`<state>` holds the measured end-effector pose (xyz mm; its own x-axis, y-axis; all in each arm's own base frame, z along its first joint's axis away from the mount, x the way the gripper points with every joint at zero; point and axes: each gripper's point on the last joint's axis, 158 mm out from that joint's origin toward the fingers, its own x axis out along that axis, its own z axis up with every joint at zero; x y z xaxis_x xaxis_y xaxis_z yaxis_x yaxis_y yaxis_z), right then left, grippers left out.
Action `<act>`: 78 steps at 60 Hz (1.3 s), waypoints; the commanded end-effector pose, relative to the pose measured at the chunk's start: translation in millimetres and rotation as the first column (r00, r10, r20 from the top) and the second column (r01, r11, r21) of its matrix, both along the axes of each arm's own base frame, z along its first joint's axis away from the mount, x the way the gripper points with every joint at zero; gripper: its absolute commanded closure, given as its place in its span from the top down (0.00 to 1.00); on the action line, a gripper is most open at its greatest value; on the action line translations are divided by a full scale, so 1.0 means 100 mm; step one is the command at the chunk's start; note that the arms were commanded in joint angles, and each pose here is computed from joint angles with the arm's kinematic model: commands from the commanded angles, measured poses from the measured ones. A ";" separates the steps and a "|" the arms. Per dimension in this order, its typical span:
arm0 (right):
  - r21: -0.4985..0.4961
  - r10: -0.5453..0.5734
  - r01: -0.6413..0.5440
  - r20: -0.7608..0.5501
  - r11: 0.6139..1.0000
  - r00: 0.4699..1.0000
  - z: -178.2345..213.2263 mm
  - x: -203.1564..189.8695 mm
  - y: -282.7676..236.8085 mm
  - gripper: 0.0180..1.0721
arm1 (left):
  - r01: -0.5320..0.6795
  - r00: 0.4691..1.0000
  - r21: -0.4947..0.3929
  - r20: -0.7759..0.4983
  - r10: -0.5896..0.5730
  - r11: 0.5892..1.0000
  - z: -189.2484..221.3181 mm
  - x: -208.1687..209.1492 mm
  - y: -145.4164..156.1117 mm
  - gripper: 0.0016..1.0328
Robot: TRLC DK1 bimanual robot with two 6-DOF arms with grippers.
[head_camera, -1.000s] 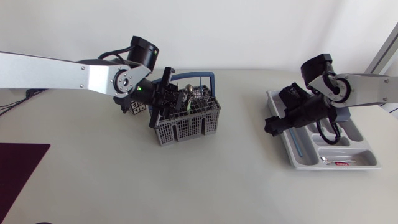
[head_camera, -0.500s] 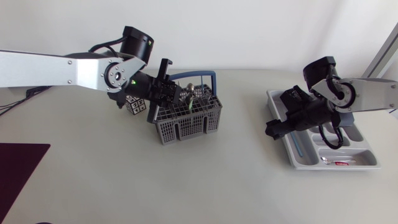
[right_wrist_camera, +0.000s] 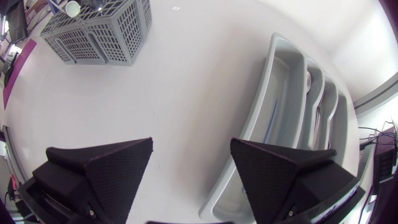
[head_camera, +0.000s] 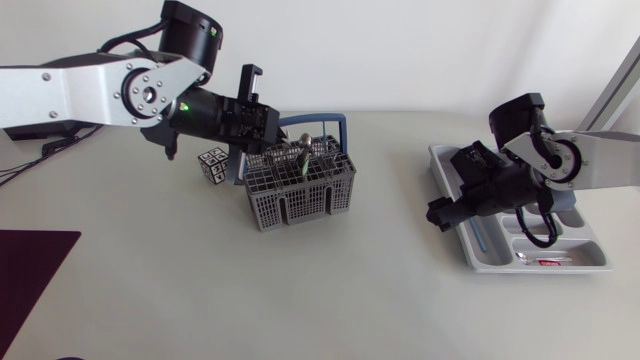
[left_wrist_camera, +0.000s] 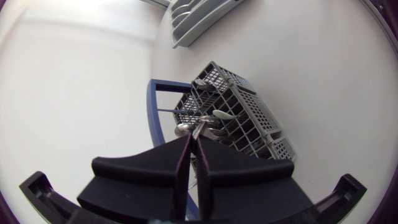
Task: Transfer all utensils from the basket to the drawer tray.
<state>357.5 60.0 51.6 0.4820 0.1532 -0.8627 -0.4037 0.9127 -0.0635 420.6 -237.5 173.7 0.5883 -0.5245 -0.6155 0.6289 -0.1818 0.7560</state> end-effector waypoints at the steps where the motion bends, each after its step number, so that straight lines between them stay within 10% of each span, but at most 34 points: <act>1: -0.006 0.009 -0.010 -0.004 1.000 1.000 -0.03 -0.09 0.01 0.86 | -0.014 0.999 -0.037 0.032 0.015 0.999 0.25 -0.03 0.04 0.03; 19: 0.012 0.082 -0.084 0.087 0.996 0.993 0.26 -0.19 0.26 0.86 | -0.093 0.994 -0.196 0.044 0.103 0.976 0.84 -0.30 0.12 0.03; 34: 0.043 0.178 -0.193 0.225 0.980 0.958 0.67 -0.29 0.71 0.86 | -0.324 0.939 -0.396 -0.247 0.240 0.859 0.85 -0.54 -0.19 0.03; 59: 0.012 0.300 -0.329 0.380 0.944 0.875 1.18 -0.32 1.54 0.85 | -0.706 0.570 -0.272 -0.767 0.295 0.654 0.45 -0.65 -0.68 0.03; 78: 0.011 0.328 -0.365 0.416 0.931 0.848 1.31 -0.21 1.77 0.58 | -0.797 0.347 -0.126 -0.896 0.277 0.591 0.35 -0.69 -0.80 0.03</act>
